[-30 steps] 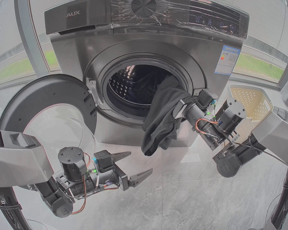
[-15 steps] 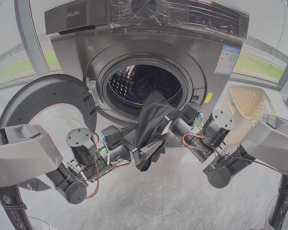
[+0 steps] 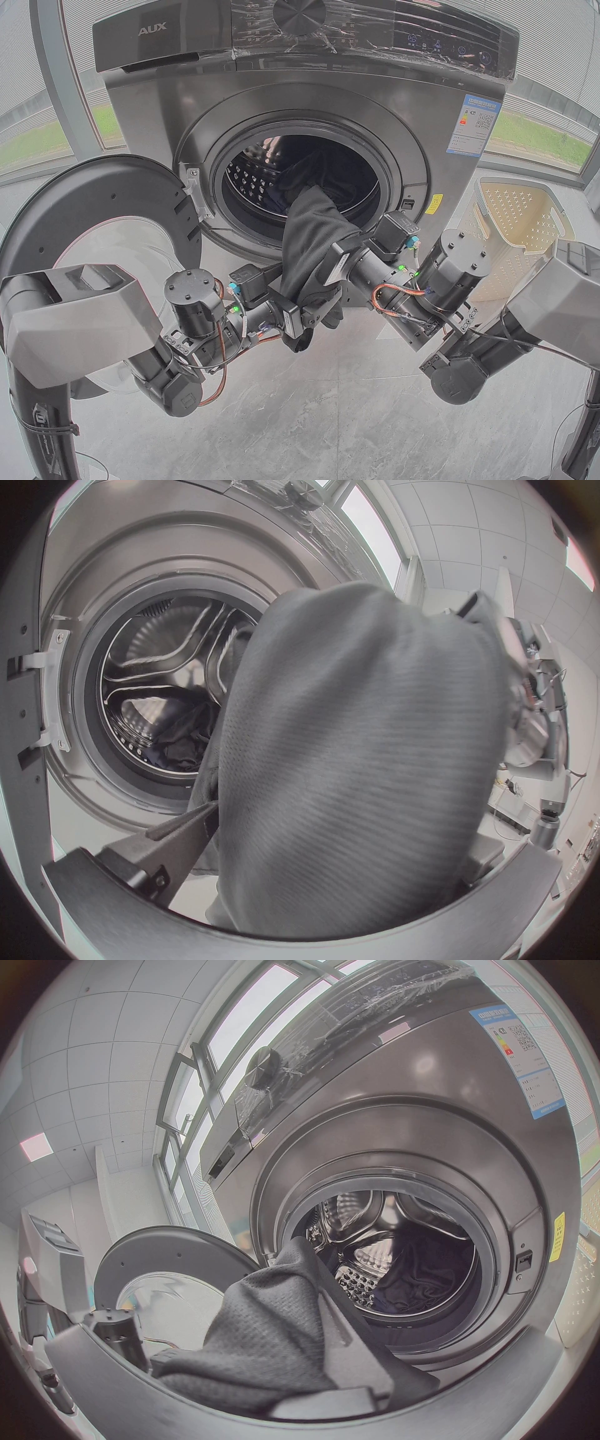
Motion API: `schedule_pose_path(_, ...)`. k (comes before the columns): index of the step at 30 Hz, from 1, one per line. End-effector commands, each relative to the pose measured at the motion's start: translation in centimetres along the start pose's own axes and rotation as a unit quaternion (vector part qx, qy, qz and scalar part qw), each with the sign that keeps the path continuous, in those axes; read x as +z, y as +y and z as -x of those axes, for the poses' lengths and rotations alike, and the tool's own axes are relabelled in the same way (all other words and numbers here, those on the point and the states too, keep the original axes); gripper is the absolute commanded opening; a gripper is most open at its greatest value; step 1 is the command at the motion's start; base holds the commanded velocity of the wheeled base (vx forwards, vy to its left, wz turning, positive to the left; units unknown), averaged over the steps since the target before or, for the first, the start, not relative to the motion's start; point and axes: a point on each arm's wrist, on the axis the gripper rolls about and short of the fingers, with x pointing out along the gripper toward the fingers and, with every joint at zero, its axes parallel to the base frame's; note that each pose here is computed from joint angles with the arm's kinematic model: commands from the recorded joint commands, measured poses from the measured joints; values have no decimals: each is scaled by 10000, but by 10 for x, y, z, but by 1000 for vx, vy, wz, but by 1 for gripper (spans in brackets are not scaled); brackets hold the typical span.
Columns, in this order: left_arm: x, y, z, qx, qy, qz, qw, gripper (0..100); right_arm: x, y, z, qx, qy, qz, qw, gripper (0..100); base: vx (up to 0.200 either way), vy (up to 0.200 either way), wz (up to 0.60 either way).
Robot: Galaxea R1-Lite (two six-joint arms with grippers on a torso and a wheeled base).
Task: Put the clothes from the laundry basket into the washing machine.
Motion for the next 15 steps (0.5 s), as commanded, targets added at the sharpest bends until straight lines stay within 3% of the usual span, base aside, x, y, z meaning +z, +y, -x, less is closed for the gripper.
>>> schedule_pose_path(1, -13, 11, -14, 158, -39, -19, 9999, 100, 6, 11, 8, 102, 24, -52, 9999, 0, 0, 0, 0)
schedule_pose_path(8, -18, 22, -29, 484, -229, -97, 9985, 100, 8, 12, 10, 103, 9, -71, 9999, 0, 0, 0, 0)
schedule_pose_path(9, -18, 22, -29, 492, -229, -97, 9985, 0, 9, 12, 10, 105, -6, -80, 9999, 0, 0, 0, 0)
schedule_pose_path(15, -6, 23, -30, 548, -421, -118, 9975, 0, 6, 1, 10, -83, 16, -51, 10000, 0, 0, 0, 0)
